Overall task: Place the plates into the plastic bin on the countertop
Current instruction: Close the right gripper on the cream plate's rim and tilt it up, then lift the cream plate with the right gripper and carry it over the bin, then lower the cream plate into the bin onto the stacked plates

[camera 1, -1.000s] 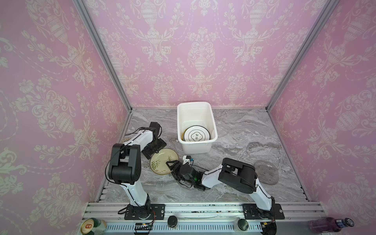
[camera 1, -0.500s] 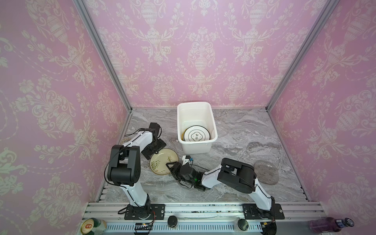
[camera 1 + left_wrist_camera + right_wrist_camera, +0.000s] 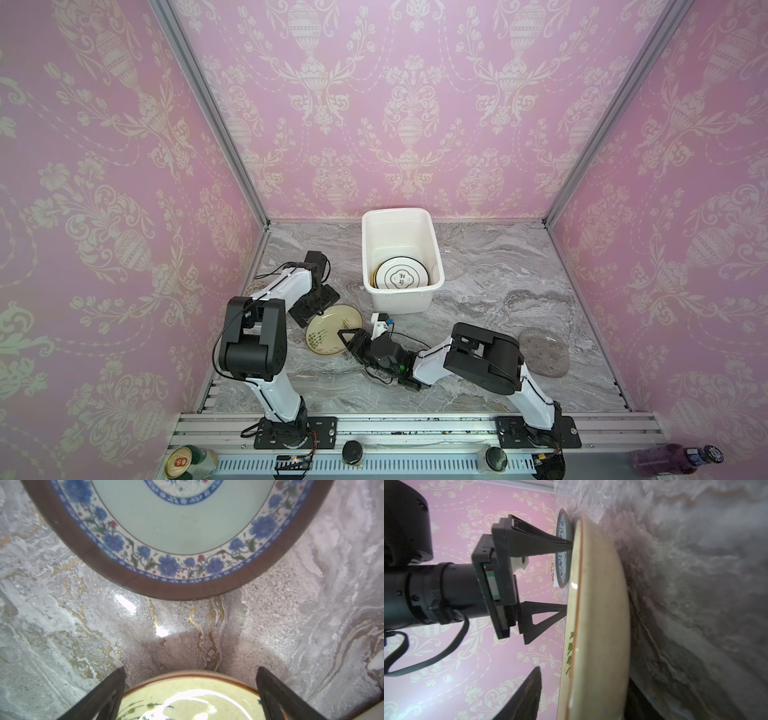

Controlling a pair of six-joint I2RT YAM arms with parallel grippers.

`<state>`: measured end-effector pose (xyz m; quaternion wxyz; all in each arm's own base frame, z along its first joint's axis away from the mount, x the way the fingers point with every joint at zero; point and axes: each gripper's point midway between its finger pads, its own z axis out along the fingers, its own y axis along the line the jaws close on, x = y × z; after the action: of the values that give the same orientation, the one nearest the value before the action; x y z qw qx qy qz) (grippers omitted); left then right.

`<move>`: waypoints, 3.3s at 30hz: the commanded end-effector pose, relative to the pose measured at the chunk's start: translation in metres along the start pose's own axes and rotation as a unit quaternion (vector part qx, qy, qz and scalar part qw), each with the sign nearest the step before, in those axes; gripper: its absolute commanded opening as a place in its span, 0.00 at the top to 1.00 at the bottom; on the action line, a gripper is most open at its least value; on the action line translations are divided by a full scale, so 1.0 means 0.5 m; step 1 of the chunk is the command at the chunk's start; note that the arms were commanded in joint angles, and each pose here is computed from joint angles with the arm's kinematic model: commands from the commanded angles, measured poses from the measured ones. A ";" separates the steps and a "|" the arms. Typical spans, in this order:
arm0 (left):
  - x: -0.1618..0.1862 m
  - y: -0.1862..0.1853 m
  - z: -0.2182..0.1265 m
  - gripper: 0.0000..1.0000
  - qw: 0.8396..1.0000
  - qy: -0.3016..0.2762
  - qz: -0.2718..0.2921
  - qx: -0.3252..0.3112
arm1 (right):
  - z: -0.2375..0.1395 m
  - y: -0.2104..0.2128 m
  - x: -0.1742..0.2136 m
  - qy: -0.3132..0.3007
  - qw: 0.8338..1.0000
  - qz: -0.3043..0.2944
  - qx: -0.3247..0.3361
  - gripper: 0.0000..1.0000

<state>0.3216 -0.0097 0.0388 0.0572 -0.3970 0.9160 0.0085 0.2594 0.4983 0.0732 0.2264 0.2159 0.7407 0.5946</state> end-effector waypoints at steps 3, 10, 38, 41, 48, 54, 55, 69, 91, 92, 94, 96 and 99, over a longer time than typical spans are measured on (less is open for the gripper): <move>0.056 0.040 -0.009 0.01 0.998 0.042 0.027 -0.037 | -0.004 0.037 -0.038 -0.036 0.998 0.009 -0.050 0.43; 0.054 0.038 -0.013 0.01 0.998 0.039 0.026 -0.034 | -0.007 -0.017 -0.040 -0.036 0.998 0.041 -0.005 0.46; 0.050 0.027 -0.026 0.01 0.999 0.035 0.024 -0.021 | -0.020 -0.031 -0.032 -0.009 0.998 0.023 0.060 0.77; 0.048 0.024 -0.036 0.01 0.999 0.031 0.026 -0.013 | -0.029 -0.018 -0.035 -0.007 0.998 0.011 0.062 0.83; 0.040 0.029 -0.083 0.01 0.999 0.007 0.032 0.001 | -0.073 0.005 -0.032 0.019 0.996 -0.017 0.082 0.87; 0.025 0.033 -0.146 0.01 0.998 -0.039 0.028 0.035 | -0.129 0.035 -0.027 0.058 0.991 -0.057 0.109 0.87; 0.022 0.033 -0.161 0.01 0.997 -0.049 0.028 0.045 | -0.139 0.039 -0.027 0.066 0.989 -0.065 0.116 0.87; 0.009 -0.009 -0.369 0.01 0.961 -0.155 0.061 0.221 | -0.223 0.193 0.003 0.203 0.933 -0.253 0.154 0.86; 0.086 -0.214 -0.629 0.01 0.809 -0.315 0.355 0.347 | -0.358 0.449 -0.393 0.132 0.942 -0.273 0.144 0.86; 0.090 -0.222 -0.632 0.01 0.796 -0.328 0.372 0.348 | -0.355 0.447 -0.411 0.127 0.943 -0.270 0.147 0.86; 0.090 -0.235 -0.635 0.01 0.778 -0.346 0.395 0.345 | -0.346 0.441 -0.440 0.121 0.944 -0.267 0.153 0.86; 0.089 -0.244 -0.629 0.01 0.767 -0.354 0.413 0.340 | -0.337 0.434 -0.466 0.117 0.942 -0.268 0.162 0.86; 0.089 -0.262 -0.602 0.01 0.763 -0.349 0.434 0.329 | -0.318 0.417 -0.502 0.116 0.938 -0.273 0.180 0.86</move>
<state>0.3448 -0.1490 0.3447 0.4767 0.0759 0.8595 -0.1680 0.3706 0.2620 0.2983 0.2226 0.0104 0.9041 0.3646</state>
